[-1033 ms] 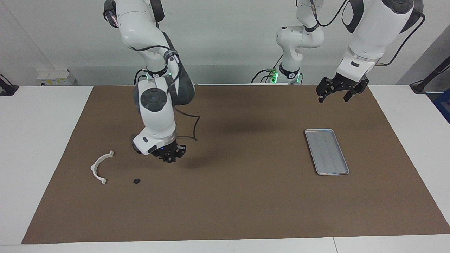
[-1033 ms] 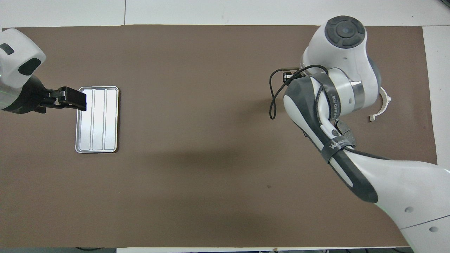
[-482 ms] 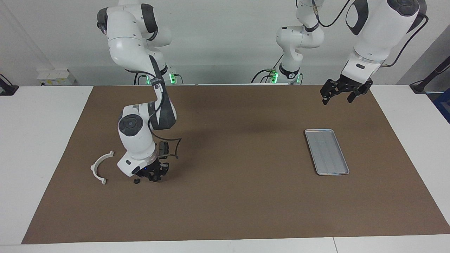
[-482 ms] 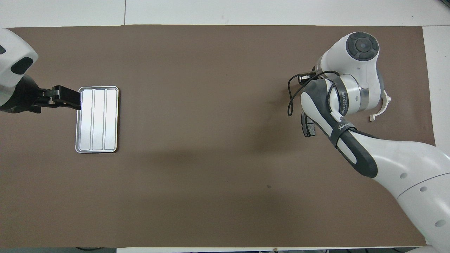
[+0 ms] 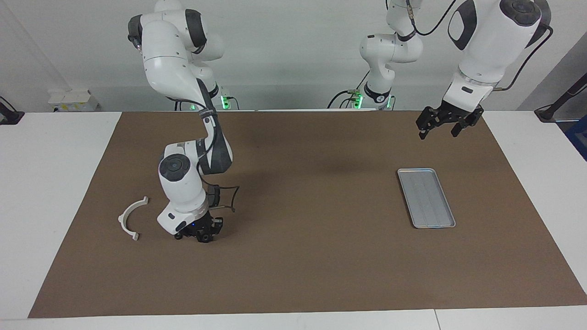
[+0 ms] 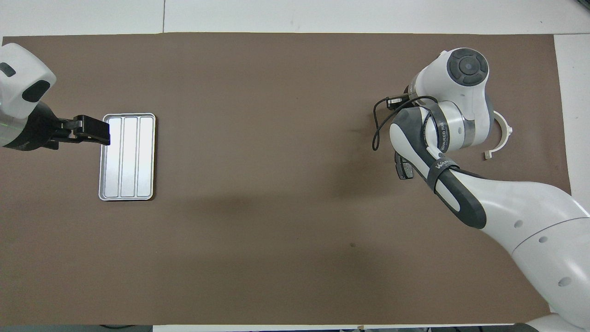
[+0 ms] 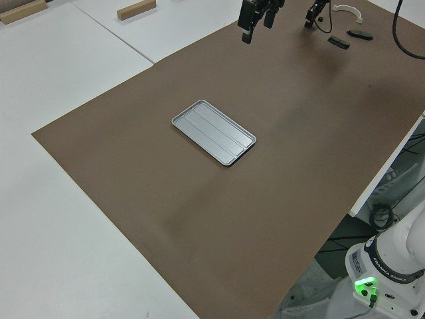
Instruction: Place bearing gear from tray to pile
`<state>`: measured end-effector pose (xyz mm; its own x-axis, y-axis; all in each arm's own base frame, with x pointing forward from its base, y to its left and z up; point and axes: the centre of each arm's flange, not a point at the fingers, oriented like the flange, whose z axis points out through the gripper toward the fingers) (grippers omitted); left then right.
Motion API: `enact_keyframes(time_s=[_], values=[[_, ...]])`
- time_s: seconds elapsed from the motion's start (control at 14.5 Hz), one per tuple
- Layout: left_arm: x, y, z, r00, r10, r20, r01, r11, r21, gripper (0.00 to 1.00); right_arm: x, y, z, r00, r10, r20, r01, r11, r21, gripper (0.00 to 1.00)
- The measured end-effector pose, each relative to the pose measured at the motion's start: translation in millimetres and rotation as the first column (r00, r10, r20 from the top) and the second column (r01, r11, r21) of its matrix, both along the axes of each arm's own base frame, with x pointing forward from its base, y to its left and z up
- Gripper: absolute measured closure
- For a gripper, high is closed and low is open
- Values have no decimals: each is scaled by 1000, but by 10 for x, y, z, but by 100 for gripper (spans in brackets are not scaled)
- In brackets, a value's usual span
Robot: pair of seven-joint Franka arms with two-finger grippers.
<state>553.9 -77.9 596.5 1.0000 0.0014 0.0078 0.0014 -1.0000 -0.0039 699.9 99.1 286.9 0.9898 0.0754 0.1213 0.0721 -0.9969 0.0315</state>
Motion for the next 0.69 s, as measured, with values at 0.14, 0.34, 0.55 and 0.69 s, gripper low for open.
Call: enact_keyframes(time_s=[0.14, 0.34, 0.55, 0.69], values=[[-8, 1, 0, 1000, 0, 1, 0, 1000, 0, 0, 1, 2, 1, 1000, 0, 1, 0, 1000, 0, 64], [-18, 3, 9, 1000, 0, 3, 0, 1000, -1, 0, -2, 8, -10, 1000, -1, -1, 1, 1000, 1, 49], [-22, 4, 16, 1000, 0, 4, 0, 1000, -1, 0, -2, 25, 17, 1000, 1, 1, -1, 1000, 1, 17], [-22, 4, 16, 1000, 0, 5, 0, 1000, -1, 0, 8, -6, 103, 1000, -4, 10, 4, 1000, 0, 0]])
